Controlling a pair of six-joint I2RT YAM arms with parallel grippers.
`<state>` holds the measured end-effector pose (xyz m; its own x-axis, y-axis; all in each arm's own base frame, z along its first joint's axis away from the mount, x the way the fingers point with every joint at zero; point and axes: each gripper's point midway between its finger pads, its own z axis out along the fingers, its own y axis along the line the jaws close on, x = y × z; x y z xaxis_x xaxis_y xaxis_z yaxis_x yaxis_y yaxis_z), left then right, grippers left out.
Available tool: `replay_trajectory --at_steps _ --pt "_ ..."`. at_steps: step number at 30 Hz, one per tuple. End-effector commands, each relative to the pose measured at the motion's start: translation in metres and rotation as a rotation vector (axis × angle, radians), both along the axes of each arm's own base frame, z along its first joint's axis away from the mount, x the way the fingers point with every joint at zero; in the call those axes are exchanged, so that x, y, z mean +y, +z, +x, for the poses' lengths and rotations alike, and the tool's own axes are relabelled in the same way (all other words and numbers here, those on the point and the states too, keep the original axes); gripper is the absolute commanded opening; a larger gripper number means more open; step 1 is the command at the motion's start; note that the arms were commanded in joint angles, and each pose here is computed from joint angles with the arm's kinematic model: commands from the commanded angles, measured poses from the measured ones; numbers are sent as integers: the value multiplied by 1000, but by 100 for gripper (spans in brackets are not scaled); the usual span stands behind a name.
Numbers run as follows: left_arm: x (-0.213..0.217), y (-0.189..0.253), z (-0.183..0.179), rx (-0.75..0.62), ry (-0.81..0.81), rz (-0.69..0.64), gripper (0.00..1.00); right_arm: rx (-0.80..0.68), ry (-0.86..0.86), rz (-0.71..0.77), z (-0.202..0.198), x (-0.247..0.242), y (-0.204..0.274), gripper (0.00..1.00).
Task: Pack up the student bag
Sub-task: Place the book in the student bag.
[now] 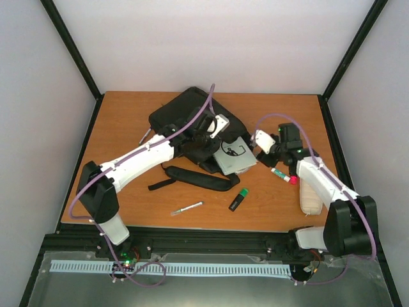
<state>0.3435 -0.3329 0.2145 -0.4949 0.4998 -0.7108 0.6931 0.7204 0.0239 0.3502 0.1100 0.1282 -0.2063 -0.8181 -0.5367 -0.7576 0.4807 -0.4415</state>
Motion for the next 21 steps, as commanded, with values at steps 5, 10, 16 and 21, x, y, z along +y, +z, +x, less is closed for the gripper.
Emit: replay_trajectory --at_steps 5,10,16,21 --pt "-11 71 -17 -134 -87 -213 1 501 -295 604 -10 -7 21 67" --pt "-4 74 -26 -145 -104 -213 1 924 -468 800 -16 5 -17 71" --pt "7 75 -32 -160 -88 -210 1 1078 -555 810 -37 9 -44 73" --pt "10 71 -32 -166 -80 -197 1 1093 -572 812 -48 9 -43 75"
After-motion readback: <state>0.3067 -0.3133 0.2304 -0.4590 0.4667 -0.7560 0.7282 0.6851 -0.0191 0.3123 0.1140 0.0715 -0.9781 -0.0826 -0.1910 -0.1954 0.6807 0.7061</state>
